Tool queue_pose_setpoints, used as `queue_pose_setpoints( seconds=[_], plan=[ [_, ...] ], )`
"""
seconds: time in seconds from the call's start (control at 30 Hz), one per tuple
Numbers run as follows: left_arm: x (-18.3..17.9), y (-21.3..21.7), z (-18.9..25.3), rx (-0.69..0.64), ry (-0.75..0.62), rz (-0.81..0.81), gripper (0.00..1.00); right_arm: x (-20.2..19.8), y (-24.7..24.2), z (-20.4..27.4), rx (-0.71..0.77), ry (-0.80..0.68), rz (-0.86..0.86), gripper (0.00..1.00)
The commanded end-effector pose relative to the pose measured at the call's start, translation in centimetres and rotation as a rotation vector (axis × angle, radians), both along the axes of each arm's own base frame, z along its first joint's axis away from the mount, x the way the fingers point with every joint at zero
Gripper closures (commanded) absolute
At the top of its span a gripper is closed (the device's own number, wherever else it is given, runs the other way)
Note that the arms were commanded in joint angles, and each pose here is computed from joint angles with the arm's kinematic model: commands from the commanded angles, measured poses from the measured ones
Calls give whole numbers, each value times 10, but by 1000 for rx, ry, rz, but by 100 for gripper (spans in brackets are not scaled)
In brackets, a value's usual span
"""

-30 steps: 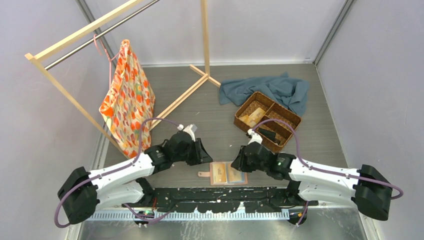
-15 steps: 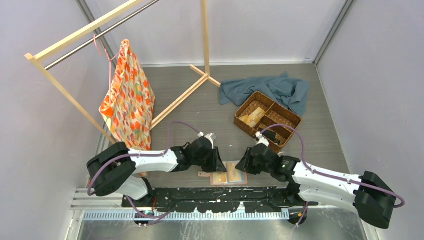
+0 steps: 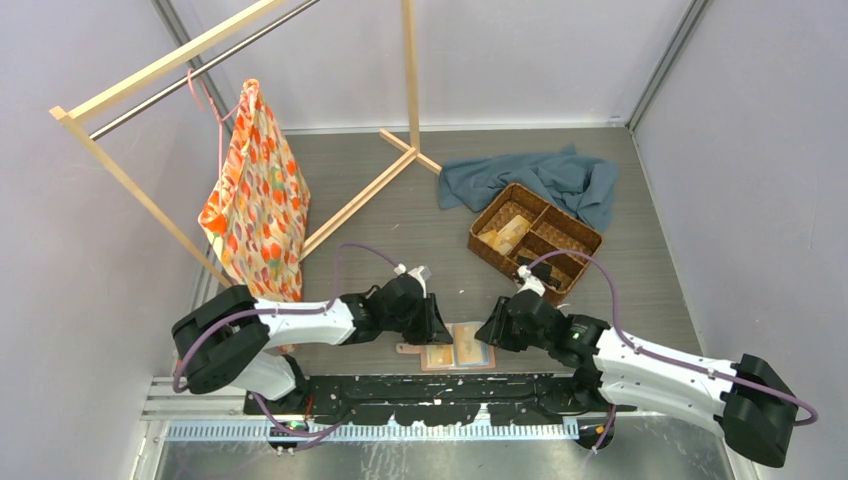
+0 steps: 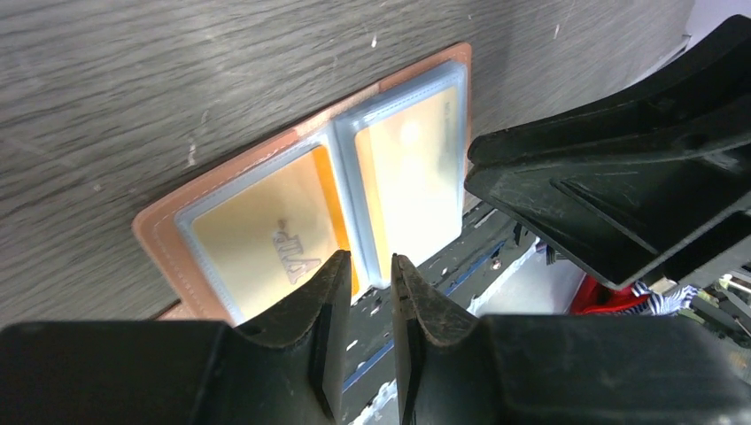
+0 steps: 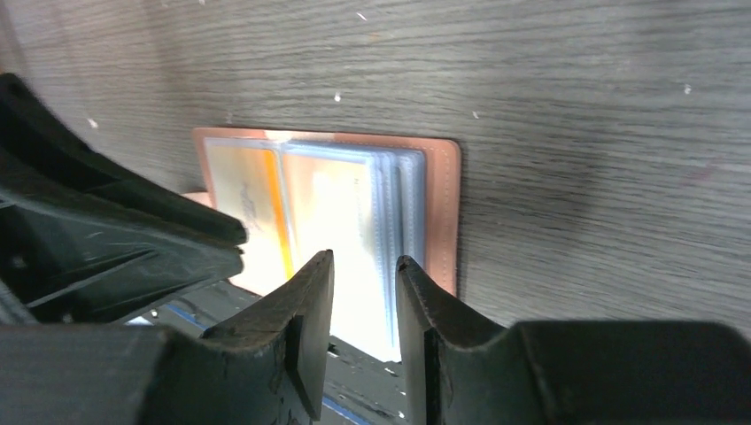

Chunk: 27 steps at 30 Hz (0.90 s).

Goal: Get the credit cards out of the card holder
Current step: Remove the credit card from the card holder.

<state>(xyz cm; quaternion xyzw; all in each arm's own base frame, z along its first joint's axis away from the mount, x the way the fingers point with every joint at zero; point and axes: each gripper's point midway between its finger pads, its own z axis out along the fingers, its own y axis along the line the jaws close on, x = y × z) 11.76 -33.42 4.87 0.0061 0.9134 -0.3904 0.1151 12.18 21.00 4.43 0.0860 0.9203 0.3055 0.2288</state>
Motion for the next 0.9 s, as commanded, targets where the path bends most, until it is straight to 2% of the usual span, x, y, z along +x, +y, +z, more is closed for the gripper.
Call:
queue_pose_setpoints(
  seconds=[0.0, 0.27, 0.47, 0.87],
  plan=[
    [6, 18, 1, 49, -40, 53, 75, 1, 4, -7, 0, 15, 1, 62],
    [4, 50, -20, 144, -26, 91, 74, 2, 17, -2, 31, 10, 48, 61],
    [3, 51, -27, 145, -18, 88, 76, 9, 31, 26, 139, -61, 60, 61],
    [5, 49, -19, 113, -38, 92, 76, 3, 76, 70, 318, -105, 237, 62]
  ],
)
